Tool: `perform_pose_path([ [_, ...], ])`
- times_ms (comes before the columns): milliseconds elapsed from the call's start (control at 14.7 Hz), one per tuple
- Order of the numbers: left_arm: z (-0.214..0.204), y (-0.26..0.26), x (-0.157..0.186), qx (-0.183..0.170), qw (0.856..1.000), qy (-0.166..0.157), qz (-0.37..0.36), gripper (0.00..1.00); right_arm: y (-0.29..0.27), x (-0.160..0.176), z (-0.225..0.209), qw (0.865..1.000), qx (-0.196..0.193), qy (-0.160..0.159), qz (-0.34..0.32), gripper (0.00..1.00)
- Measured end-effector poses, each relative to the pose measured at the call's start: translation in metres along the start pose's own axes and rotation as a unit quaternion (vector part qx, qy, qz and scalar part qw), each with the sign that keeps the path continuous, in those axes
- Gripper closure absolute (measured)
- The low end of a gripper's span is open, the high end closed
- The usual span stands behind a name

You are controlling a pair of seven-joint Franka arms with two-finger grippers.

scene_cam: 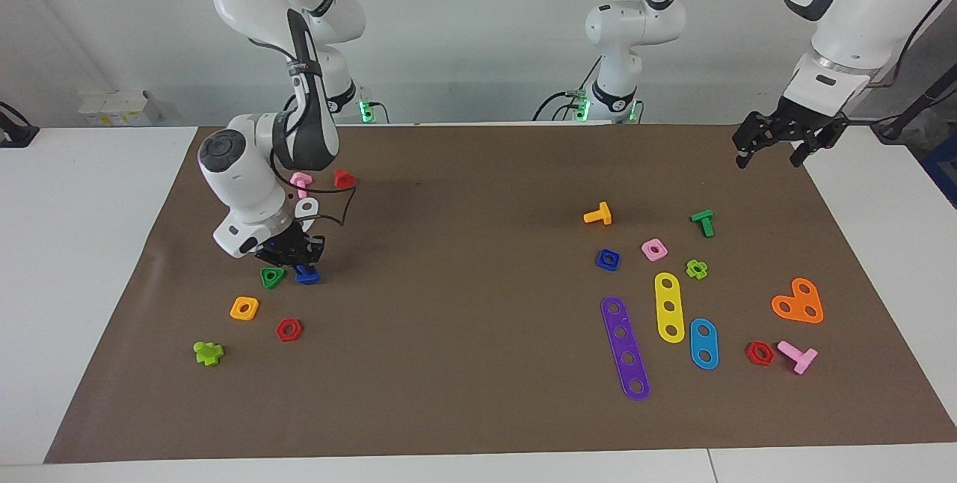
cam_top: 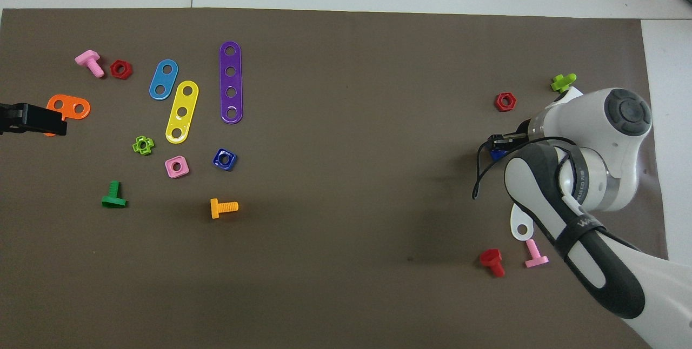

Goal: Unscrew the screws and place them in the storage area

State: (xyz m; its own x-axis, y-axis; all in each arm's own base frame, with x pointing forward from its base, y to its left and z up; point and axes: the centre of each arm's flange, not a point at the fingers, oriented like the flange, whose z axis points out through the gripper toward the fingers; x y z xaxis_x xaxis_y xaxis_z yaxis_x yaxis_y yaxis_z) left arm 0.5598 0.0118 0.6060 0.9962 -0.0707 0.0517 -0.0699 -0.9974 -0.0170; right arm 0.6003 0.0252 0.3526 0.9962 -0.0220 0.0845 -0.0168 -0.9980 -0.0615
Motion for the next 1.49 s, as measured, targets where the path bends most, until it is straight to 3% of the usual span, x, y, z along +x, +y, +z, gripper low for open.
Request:
perform_pose_path([
  [68,0.0,0.0,0.0,0.0,1.0,0.0,0.0,0.0,0.003,0.006,-0.022,1.0,-0.006,0.005,0.01,0.02],
  [339,0.0,0.0,0.0,0.0,1.0,0.0,0.0,0.0,0.016,0.011,-0.144,0.999,-0.031,0.019,0.036,0.0],
  [747,0.007,0.001,-0.004,-0.015,1.0,-0.017,-0.003,0.0,0.034,-0.042,-0.286,0.996,-0.027,-0.054,0.058,0.0],
  [882,0.011,0.003,-0.007,-0.018,0.999,-0.03,-0.002,0.0,0.041,-0.052,-0.299,0.996,-0.028,-0.061,0.053,0.0],
  [1154,0.018,0.004,-0.012,-0.019,0.999,-0.043,-0.002,0.0,0.067,-0.06,-0.275,0.995,-0.027,-0.08,0.044,0.0],
  [1493,0.019,0.003,-0.014,-0.02,0.999,-0.051,-0.002,0.0,0.056,-0.056,-0.284,0.997,-0.028,-0.065,0.034,0.0],
])
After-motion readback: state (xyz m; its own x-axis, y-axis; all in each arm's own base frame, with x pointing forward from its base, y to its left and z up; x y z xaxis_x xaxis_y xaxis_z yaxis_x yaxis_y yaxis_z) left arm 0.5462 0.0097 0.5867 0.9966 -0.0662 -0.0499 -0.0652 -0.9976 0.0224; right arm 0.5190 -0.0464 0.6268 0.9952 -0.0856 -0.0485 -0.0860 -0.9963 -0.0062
